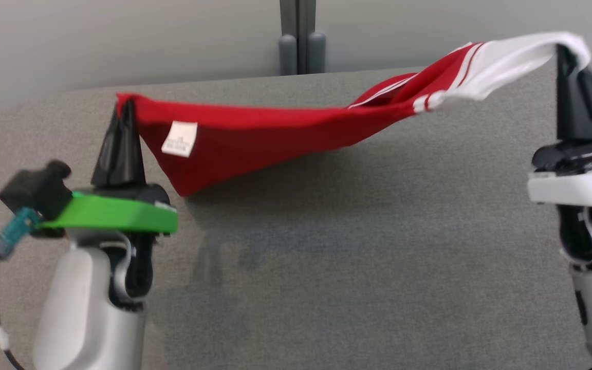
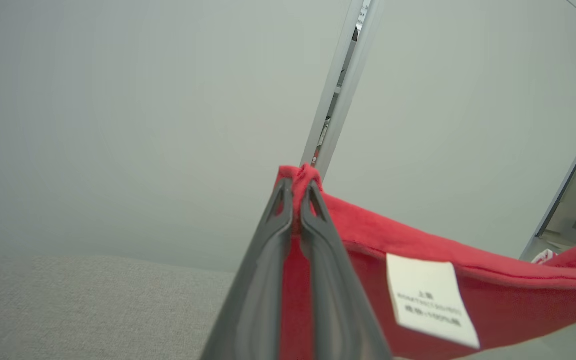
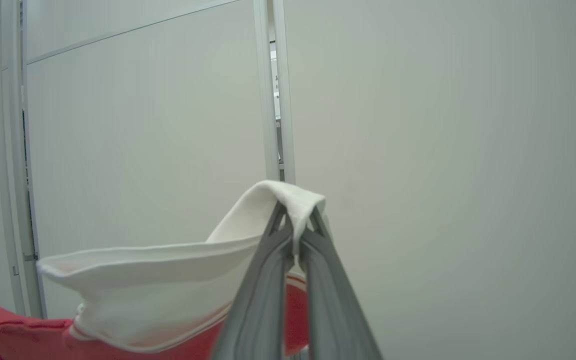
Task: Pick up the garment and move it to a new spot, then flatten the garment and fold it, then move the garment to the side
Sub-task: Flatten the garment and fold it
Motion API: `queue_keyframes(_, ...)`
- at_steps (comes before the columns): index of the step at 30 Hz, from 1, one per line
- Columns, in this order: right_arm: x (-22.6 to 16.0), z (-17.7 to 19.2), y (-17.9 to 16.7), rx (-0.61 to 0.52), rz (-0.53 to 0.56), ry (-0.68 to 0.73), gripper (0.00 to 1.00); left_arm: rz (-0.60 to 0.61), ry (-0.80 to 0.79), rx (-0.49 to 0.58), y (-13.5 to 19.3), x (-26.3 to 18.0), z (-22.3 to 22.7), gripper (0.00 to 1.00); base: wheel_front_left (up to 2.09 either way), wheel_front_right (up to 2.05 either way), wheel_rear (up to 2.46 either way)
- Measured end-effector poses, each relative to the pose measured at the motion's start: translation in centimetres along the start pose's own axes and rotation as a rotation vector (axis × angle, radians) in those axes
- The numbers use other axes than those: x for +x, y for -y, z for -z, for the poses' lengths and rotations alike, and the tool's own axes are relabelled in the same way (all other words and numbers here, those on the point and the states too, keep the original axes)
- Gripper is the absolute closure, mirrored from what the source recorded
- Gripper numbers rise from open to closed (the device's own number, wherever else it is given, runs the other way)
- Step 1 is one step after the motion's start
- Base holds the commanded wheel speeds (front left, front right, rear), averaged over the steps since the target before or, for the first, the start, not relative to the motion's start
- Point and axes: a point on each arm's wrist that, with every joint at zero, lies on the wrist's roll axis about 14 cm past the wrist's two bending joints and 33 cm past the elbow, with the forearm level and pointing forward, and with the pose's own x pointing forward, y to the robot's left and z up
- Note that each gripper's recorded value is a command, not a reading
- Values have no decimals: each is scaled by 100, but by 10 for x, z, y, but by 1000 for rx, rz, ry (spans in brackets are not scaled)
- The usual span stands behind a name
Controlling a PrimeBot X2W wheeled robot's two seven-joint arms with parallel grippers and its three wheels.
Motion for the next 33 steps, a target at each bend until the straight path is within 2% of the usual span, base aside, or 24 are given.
queue_keyframes(6, 37, -70, -4, -63, -91, 166, 100, 143, 133, -187, 42, 46, -93, 100, 0, 0, 0)
queue_keyframes(11, 69, -88, -3, -93, -122, 178, 100, 166, 117, -232, 51, 74, -124, 100, 0, 0, 0)
queue_keyframes(15, 90, -71, 9, -113, -107, 123, 100, 126, 53, -267, 41, 94, -111, 100, 0, 0, 0)
queue_keyframes(19, 114, -37, 26, -131, -73, 60, 100, 68, 1, -251, 21, 119, -85, 100, 0, 0, 0)
queue_keyframes(21, 128, -23, 37, -141, -47, 55, 100, 19, 29, -228, 5, 135, -79, 100, 0, 0, 0)
queue_keyframes(23, 144, -17, 46, -163, -29, 74, 100, -14, 71, -143, -9, 152, -79, 100, 0, 0, 0)
queue_keyframes(24, 153, -15, 51, -166, -12, 91, 100, -28, 112, -132, -15, 161, -82, 100, 0, 0, 0)
queue_keyframes(27, 176, -8, 60, -180, 13, 127, 100, -45, 204, -80, -25, 185, -83, 100, 0, 0, 0)
queue_keyframes(33, 186, 40, 77, -182, 52, 69, 100, -120, 254, -130, -61, 204, -46, 100, 0, 0, 0)
